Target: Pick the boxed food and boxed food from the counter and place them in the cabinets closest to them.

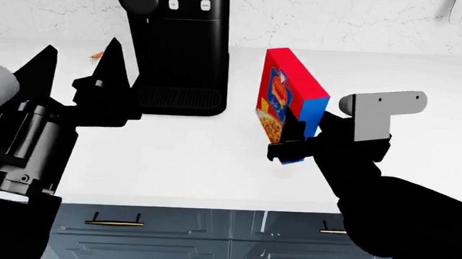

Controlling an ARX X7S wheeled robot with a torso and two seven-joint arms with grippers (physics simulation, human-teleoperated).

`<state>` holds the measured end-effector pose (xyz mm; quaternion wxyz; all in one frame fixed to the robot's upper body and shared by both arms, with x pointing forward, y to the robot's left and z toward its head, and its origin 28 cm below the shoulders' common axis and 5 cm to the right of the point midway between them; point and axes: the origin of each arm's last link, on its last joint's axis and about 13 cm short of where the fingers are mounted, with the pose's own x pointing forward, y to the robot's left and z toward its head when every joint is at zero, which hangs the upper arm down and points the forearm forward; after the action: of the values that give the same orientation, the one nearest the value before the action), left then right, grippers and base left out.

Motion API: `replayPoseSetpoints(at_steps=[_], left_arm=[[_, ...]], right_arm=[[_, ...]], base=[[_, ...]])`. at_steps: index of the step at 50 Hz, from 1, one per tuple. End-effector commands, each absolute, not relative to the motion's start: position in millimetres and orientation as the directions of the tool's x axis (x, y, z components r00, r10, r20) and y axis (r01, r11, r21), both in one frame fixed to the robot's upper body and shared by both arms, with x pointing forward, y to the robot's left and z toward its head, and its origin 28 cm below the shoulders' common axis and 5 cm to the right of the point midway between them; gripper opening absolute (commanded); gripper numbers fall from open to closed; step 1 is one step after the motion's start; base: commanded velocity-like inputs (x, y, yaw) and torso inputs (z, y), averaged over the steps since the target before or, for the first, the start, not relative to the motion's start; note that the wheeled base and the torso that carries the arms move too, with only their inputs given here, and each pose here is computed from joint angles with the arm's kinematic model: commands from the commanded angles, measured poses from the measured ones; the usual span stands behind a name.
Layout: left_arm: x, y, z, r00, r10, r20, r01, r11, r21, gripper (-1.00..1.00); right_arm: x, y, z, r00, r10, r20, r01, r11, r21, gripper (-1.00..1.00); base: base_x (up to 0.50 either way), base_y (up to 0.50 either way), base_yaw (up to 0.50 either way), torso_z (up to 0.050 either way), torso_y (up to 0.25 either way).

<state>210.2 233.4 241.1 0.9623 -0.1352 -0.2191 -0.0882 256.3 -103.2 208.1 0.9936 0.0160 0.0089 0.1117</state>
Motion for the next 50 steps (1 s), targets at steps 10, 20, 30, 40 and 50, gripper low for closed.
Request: replayPoseSetpoints(at_steps=[10,20,30,40,50], left_arm=[[204,232,327,0.847,0.013,0.532,0.189,0.927,-0.324,1.0],[196,238,371,0.798,0.046,0.601,0.172,0.938,-0.301,1.0],[186,243,391,0.765,0.056,0.642,0.163,0.947,-0.278,1.0],[186,248,398,0.756,0.082,0.649,0.128,0.954,-0.27,1.0],[180,250,405,0.742,0.095,0.664,0.113,0.958,-0.263,1.0]], right_arm=[[201,-110,302,0.957,0.133,0.257,-0.111,0.989,-0.098,-1.0],[190,-113,348,0.947,0.103,0.305,-0.05,0.983,-0.177,-1.0],[178,-119,369,0.942,0.08,0.327,-0.019,0.982,-0.187,-1.0],[157,-116,363,0.929,0.1,0.355,-0.022,0.976,-0.217,-1.0],[118,-111,360,0.904,0.108,0.414,-0.007,0.971,-0.238,-1.0]], base=[[0.0,0.0,0.0,0.0,0.0],[0.0,0.0,0.0,0.0,0.0],[0.0,0.0,0.0,0.0,0.0],[0.0,0.0,0.0,0.0,0.0],[0.0,0.0,0.0,0.0,0.0]])
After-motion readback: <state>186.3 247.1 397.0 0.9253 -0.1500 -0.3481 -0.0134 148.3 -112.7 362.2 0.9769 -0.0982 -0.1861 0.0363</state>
